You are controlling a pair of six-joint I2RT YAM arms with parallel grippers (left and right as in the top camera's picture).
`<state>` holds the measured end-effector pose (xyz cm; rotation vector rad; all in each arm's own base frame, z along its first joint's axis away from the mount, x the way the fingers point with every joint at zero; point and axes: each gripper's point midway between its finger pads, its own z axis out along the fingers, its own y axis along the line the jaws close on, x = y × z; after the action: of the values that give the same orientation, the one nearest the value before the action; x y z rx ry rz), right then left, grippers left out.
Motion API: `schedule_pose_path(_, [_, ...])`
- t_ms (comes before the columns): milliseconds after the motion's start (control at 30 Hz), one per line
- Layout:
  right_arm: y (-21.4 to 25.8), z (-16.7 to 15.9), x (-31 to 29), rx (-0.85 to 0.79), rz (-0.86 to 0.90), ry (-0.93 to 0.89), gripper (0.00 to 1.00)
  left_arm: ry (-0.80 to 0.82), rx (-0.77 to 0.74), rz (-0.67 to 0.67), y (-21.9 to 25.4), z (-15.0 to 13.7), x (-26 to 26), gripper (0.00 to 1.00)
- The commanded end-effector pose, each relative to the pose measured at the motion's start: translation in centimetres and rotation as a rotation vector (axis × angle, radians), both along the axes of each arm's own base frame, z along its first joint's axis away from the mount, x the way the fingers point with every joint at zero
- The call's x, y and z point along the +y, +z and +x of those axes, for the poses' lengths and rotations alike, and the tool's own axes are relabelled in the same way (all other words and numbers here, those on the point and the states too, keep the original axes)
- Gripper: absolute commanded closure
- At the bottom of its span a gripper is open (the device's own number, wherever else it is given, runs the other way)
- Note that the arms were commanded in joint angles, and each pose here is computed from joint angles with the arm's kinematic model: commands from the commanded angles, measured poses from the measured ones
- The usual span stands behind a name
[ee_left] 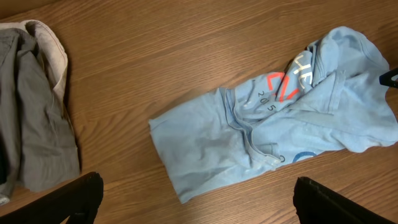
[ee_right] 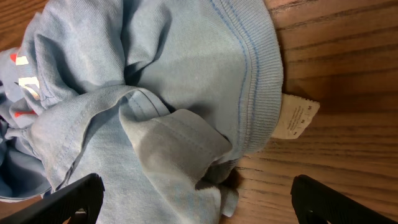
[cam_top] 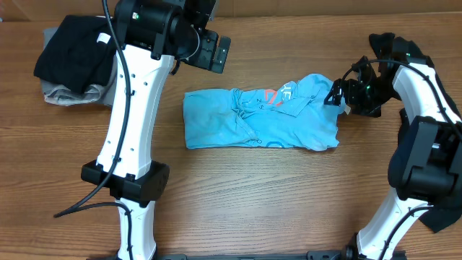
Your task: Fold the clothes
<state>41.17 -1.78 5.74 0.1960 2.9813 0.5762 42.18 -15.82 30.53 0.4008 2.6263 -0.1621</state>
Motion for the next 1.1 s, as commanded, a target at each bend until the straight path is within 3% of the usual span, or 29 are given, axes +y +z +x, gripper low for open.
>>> schedule_pose_path(0, [-0.1, 0.0, 0.0, -0.002, 0.016, 0.001, 0.0, 0.021, -0.003, 0.001, 0.0, 0.2, 0.3, 0.0])
schedule_pose_path(600, [-3.1, -0.6, 1.2, -0.004, 0.085, -0.054, 0.01, 0.032, -0.015, 0.017, 0.0, 0.5, 0.6, 0.0])
schedule_pose_path(900, [-4.2, -0.3, 2.1, -0.01, 0.158, -0.135, 0.24, 0.032, -0.014, 0.018, 0.0, 0.5, 0.6, 0.0])
schedule_pose_path(1067, [-4.7, -0.8, 2.3, 0.008, 0.162, -0.148, 0.56, 0.031, -0.015, 0.017, 0.0, 0.5, 0.6, 0.0])
